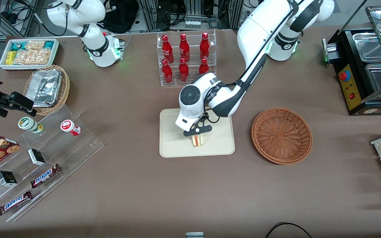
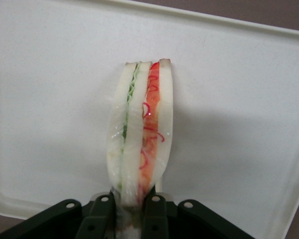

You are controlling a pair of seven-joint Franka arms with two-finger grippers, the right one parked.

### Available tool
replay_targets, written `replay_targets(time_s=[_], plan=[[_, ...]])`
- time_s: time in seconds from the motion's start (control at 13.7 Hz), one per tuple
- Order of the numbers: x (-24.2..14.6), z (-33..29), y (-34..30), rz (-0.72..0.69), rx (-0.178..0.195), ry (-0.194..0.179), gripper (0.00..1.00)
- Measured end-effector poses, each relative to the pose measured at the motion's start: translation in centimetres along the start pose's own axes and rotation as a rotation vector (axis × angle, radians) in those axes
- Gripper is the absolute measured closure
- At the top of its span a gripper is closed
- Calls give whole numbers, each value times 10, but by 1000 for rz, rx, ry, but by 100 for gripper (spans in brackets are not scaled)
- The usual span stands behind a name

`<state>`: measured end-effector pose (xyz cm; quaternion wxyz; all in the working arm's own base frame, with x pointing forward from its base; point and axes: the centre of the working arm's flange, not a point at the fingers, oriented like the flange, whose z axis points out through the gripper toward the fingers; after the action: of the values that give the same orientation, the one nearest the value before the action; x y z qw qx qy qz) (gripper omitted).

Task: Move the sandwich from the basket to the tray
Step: 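Set the sandwich upright on the tray and open the left gripper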

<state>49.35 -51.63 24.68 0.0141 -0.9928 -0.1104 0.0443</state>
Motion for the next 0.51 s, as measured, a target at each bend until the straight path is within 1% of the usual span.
replay_targets(time_s=[0.22,0.44,0.51], plan=[[3,-23,3,-4,-27,21,46],[3,-75,-4,-10,-33,50,16],[8,-94,-12,-8,-25,62,5]])
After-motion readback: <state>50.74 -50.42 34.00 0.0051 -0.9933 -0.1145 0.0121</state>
